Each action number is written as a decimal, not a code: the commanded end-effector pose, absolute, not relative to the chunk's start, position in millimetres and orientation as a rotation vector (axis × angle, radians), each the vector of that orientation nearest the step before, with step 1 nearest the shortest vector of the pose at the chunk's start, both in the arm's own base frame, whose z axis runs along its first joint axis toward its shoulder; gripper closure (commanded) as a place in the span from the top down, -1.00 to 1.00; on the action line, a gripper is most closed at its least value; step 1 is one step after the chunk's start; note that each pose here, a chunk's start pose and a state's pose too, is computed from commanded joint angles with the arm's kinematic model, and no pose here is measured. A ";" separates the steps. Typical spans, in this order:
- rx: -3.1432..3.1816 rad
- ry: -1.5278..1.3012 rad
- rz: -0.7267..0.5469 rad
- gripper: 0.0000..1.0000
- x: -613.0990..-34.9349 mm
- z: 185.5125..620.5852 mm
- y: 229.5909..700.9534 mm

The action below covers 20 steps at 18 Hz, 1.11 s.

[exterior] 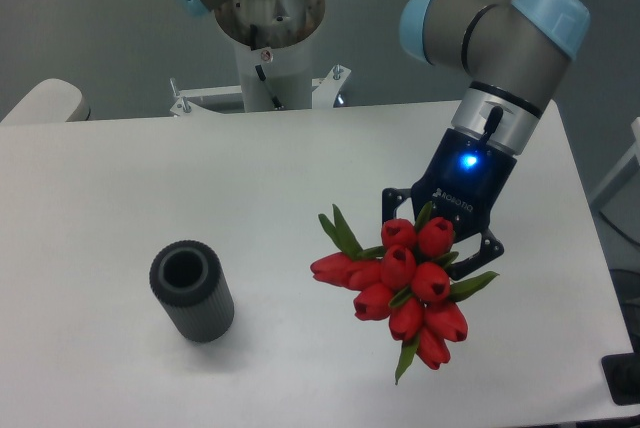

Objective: Insert the flowers into the vase
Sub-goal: 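Carry the red tulip bunch with the gripper over the grey vase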

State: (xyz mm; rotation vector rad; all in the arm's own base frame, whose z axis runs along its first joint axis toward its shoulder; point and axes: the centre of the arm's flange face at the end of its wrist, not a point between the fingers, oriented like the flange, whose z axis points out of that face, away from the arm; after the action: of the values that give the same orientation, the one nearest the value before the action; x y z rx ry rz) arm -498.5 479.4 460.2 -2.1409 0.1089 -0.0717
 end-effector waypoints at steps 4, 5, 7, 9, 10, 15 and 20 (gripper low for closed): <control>-2.141 0.110 -0.074 -0.41 -494.9 461.2 479.9; -2.143 0.100 -0.086 -0.44 -492.6 460.9 483.1; -2.144 0.048 -0.128 -0.44 -485.8 460.4 488.8; -2.143 0.042 -0.161 -0.44 -470.4 460.1 503.3; -2.142 0.053 -0.167 -0.44 -464.2 460.6 509.0; -2.141 0.070 -0.218 -0.43 -430.9 465.8 529.9; -2.089 0.107 -0.323 -0.44 -399.1 468.1 551.9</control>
State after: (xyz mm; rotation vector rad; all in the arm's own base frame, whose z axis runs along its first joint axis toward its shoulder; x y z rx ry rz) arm -399.1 551.9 468.1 -2.0895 0.1075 -0.3231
